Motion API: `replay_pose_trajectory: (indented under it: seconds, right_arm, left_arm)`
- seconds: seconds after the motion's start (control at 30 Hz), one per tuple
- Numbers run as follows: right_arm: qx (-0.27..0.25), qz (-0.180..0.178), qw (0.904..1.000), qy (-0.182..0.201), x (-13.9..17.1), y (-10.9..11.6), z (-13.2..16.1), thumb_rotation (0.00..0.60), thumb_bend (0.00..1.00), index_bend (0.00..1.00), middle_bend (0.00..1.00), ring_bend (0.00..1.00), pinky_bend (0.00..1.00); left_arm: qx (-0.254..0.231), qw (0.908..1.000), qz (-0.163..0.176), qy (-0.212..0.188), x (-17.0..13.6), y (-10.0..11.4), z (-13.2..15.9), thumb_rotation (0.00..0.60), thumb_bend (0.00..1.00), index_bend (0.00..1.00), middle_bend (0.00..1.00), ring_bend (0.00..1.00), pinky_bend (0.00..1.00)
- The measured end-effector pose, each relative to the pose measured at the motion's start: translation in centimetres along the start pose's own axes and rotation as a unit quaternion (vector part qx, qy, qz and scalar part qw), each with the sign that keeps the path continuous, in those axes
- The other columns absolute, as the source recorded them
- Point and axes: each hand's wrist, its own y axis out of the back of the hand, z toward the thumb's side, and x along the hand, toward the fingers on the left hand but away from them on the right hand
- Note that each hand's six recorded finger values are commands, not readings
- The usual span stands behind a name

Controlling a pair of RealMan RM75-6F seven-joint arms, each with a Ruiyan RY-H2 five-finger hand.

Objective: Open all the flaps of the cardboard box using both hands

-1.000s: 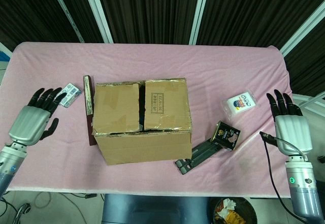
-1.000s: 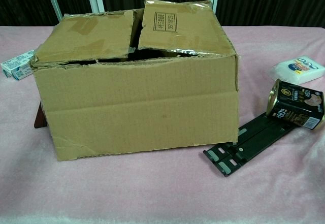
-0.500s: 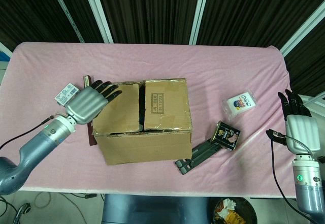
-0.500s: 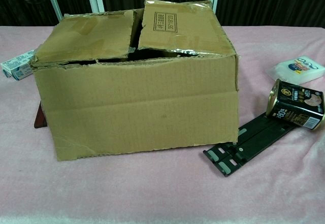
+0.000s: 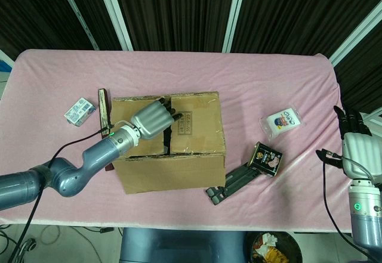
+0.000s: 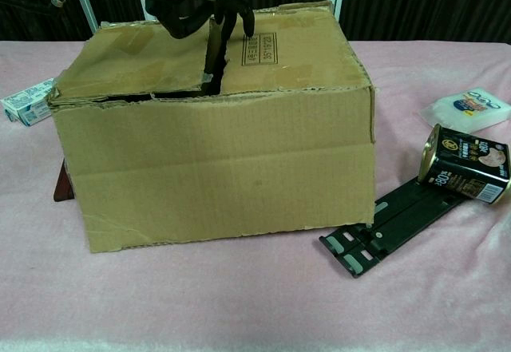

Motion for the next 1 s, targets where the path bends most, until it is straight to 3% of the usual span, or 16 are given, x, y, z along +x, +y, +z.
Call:
replay_pose_trajectory:
  seconds: [0.2, 0.47, 1.0]
  right_arm:
    - [-0.004, -0.003, 1.0, 0.001, -0.1, 0.2, 0.0, 0.6, 0.23, 0.0, 0.01, 0.03, 0.24]
    - [-0.009, -0.003, 1.0, 0.002, 0.0, 0.3, 0.0, 0.6, 0.24, 0.0, 0.01, 0.03, 0.24]
    - [-0.012, -0.007, 0.9999, 0.006, 0.1, 0.3, 0.3, 0.6, 0.24, 0.0, 0.01, 0.03, 0.24]
  left_arm:
    - [0.017, 0.9995, -0.026, -0.012, 1.2, -1.1, 1.4, 0.6, 1.0, 0.26, 0.37, 0.33, 0.36]
    - [0.032, 0.9986, -0.043, 0.002, 0.8, -1.2, 0.5, 0.6, 1.0, 0.38, 0.56, 0.48, 0.46]
    - [0.023, 0.9994, -0.015, 0.021, -1.0, 2.3, -1.1, 0.6, 1.0, 0.42, 0.61, 0.61, 0.59]
